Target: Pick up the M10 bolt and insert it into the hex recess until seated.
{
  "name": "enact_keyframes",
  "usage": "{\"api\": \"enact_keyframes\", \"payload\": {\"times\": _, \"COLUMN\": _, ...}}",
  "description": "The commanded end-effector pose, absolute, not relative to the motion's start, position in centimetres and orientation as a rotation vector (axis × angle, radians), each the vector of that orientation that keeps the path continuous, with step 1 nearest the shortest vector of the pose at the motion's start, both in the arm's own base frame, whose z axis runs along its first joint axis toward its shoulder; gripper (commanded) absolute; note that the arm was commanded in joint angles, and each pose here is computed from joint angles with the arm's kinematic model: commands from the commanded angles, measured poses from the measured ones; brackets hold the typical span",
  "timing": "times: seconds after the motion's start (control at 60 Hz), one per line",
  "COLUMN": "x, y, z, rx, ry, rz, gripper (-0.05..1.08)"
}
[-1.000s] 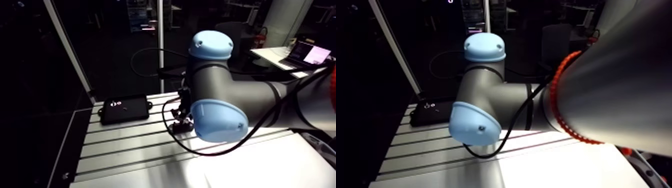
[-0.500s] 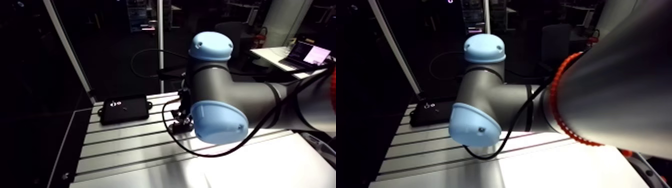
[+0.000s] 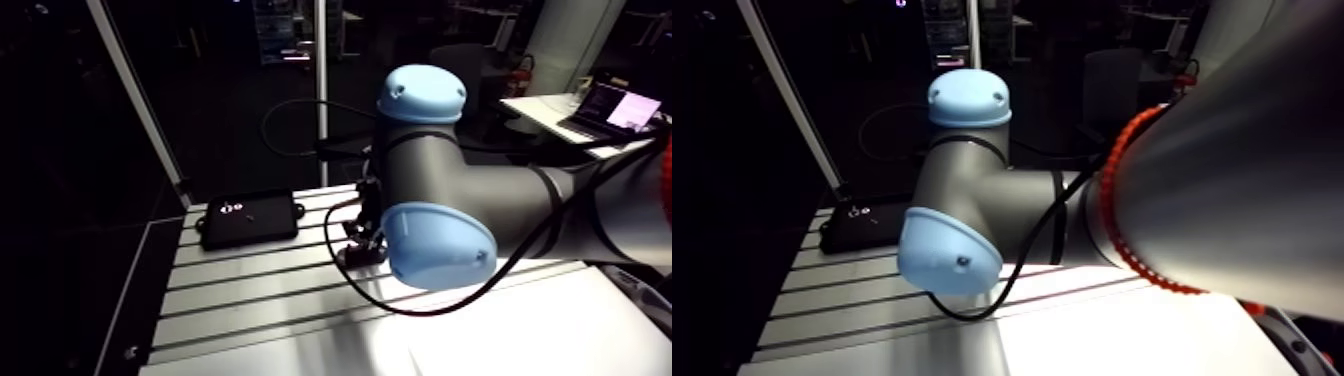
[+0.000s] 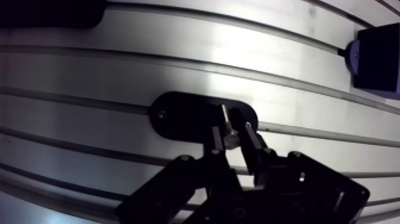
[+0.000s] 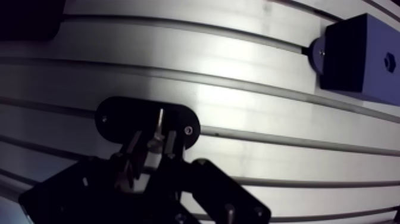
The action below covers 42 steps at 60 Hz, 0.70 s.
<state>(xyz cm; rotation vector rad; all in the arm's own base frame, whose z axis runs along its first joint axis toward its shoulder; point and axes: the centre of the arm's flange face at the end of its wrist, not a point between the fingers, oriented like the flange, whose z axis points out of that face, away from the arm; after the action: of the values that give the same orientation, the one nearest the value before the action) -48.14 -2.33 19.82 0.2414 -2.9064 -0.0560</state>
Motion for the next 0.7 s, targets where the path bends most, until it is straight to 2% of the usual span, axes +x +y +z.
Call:
{"api": "enact_keyframes", "payload": {"times": 0.017, "x": -48.1, "y": -2.3, "z": 19.8, "rx": 0.24, "ry": -2.907, "rz": -0.056, "gripper": 0.71}}
{"api": "enact_keyframes", "payload": {"times": 0.35, "x": -48.1, "y": -2.3, "z": 20.2, "rx": 0.243, "ry": -2.898, "rz": -0.06, "gripper": 0.77}}
{"api": "enact_keyframes", "payload": {"times": 0.7, "x": -49.3, "y": -2.2, "z": 22.1, "rx": 0.247, "ry": -2.852, "rz": -0.067, "gripper": 0.78}}
